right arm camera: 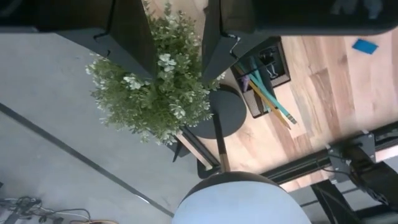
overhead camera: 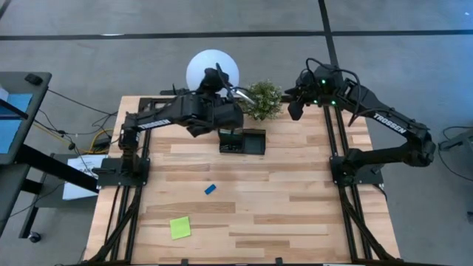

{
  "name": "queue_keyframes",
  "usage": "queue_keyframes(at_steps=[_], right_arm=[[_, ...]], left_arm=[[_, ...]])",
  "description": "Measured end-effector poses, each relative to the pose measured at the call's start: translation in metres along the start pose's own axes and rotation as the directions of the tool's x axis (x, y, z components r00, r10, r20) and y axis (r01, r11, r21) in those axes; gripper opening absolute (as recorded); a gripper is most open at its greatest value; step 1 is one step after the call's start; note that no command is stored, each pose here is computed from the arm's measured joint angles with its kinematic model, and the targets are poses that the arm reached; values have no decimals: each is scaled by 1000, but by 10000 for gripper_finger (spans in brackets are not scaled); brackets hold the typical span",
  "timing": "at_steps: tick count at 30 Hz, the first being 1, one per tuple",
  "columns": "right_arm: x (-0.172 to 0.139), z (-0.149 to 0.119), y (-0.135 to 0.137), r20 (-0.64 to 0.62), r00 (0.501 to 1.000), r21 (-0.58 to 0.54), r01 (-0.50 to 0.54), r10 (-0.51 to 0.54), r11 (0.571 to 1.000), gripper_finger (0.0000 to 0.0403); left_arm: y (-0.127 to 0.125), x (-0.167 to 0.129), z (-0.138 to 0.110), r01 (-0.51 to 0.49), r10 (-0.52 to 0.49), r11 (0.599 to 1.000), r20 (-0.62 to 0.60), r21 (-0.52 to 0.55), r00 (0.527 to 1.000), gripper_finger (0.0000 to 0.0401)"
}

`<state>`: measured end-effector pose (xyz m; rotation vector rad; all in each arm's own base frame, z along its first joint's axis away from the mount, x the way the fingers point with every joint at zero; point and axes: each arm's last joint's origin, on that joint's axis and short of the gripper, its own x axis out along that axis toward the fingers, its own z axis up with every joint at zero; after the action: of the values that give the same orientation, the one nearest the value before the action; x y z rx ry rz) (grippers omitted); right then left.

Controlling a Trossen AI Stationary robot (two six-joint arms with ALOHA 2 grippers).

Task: Pick and place office supplies into organizer
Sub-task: Put the black scissors into the black desk organizer

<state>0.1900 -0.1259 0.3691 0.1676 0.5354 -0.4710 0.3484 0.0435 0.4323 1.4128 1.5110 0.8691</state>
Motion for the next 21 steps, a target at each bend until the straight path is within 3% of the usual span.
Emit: queue_keyframes(at_steps=[3, 7, 10, 13, 15, 18, 21], right_arm=[[0, 0, 2, 3, 1000, 21, -9, 9, 1000, 118], [1, 0, 7, 1, 1000, 31, -25, 25, 999, 118], [1, 0, 10, -2, 999, 31, -40, 40, 999, 118], [1, 0, 14, -3, 999, 23, -52, 52, 998, 118], [1, 0, 16, -4, 998, 19, -59, 59, 998, 118], [1, 0, 19, -6, 998, 12, -70, 70, 997, 118], [1, -1, 21, -13, 997, 8, -78, 78, 997, 118]], left_arm=[[-2, -5, 8, -20, 20, 1000, 1, 2, 1000, 23], [-6, -16, 16, -27, 30, 996, 29, -82, 999, 23], [-11, -24, 19, -11, 15, 998, 67, -61, 998, 23], [-16, -33, 21, 59, -49, 996, 146, -63, 988, 23], [-20, -37, 25, 158, -131, 982, 227, -106, 965, 23], [-25, -42, 30, 382, -304, 912, 376, -151, 875, 23], [-31, -42, 34, 591, -443, 769, 465, -242, 766, 23]])
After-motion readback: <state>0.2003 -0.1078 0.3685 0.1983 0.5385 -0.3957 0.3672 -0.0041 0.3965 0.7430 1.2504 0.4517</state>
